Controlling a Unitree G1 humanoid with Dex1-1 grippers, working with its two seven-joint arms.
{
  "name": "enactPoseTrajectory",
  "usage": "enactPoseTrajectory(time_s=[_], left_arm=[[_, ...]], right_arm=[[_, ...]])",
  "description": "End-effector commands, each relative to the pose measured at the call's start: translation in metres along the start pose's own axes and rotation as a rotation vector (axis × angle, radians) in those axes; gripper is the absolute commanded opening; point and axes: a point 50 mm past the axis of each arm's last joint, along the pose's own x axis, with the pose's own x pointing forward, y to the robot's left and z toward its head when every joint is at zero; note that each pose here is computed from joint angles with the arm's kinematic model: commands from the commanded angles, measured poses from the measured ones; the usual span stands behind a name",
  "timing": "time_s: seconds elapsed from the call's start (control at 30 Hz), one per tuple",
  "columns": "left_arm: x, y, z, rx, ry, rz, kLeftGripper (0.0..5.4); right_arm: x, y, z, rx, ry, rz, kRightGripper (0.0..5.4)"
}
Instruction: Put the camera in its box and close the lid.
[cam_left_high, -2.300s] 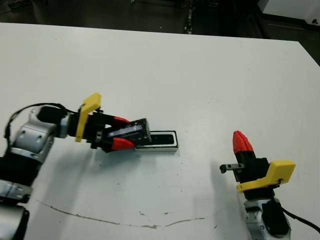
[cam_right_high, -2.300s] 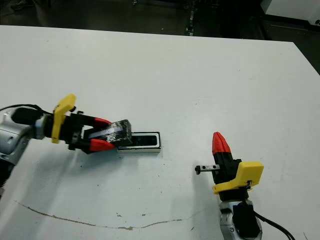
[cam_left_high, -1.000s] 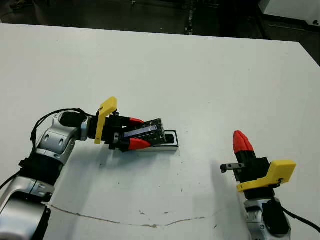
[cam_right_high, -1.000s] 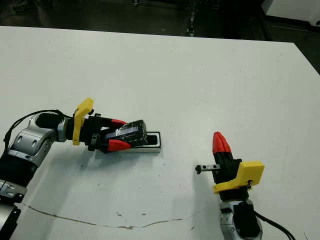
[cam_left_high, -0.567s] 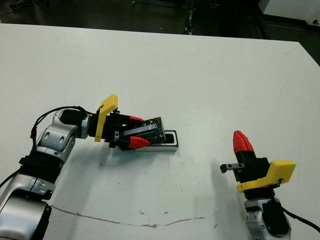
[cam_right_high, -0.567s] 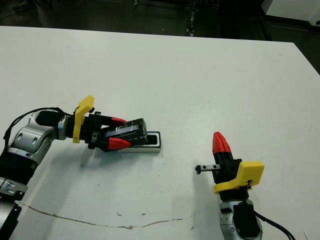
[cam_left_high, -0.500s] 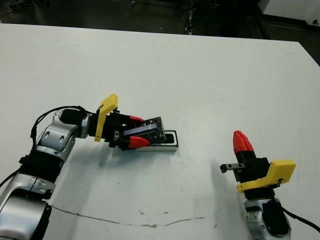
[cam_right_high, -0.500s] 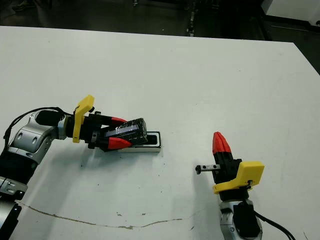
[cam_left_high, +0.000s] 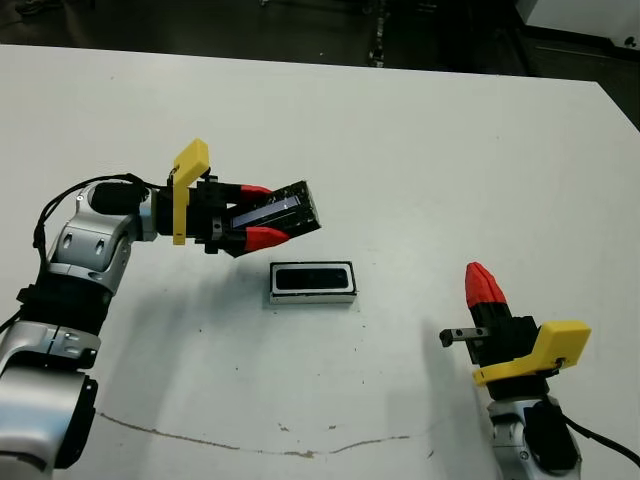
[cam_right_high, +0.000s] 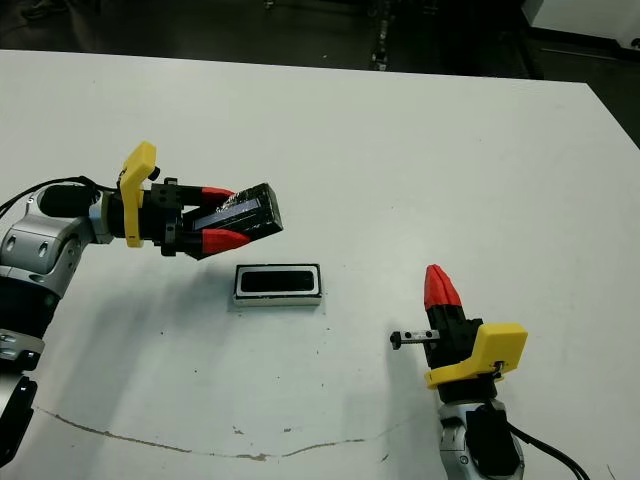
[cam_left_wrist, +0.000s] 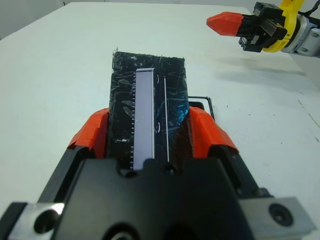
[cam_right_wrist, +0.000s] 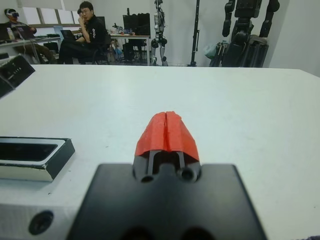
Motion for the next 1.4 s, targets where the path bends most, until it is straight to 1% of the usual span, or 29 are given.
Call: enactPoseTrajectory(time_s=[0.03, 0.13, 0.4, 0.6, 0.77, 0.87, 1.0, 1.1, 1.27, 1.4], left_arm=[[-0.005, 0.004, 0.004, -0.005, -0.02, 0.022, 3.13], [-0.008, 0.006, 0.007, -0.001, -0.031, 0.04, 3.13], [-0.007, 0.005, 0.002, -0.008, -0.016, 0.031, 3.13], [-0.003, 0.002, -0.006, -0.043, 0.0, -0.006, 3.13], [0.001, -0.001, -0.015, -0.08, 0.037, -0.034, 3.13], [0.005, -0.004, -0.019, -0.072, 0.071, -0.053, 3.13], [0.008, -0.008, -0.025, -0.094, 0.1, -0.077, 3.13], [0.01, -0.01, -0.027, -0.102, 0.113, -0.096, 3.13], [0.012, -0.014, -0.032, -0.15, 0.127, -0.114, 3.13], [0.013, -0.017, -0.032, -0.15, 0.122, -0.141, 3.13]], right_arm=[[-0.003, -0.002, -0.002, -0.014, 0.01, -0.002, 0.0], [-0.003, -0.001, -0.003, -0.01, 0.011, -0.002, 0.0], [-0.003, -0.001, -0.003, 0.003, 0.014, 0.0, 0.0], [-0.003, -0.001, -0.003, -0.009, 0.012, -0.001, 0.0], [-0.004, -0.001, -0.003, -0.01, 0.019, -0.003, 0.0], [-0.004, -0.001, -0.003, -0.021, 0.01, -0.004, 0.0], [-0.004, 0.0, -0.004, -0.011, 0.012, -0.001, 0.0], [-0.004, -0.001, -0.004, -0.016, 0.009, 0.006, 0.0], [-0.004, 0.0, -0.004, -0.015, 0.012, -0.002, 0.0], [-0.004, -0.001, -0.004, -0.017, 0.013, -0.004, 0.0]])
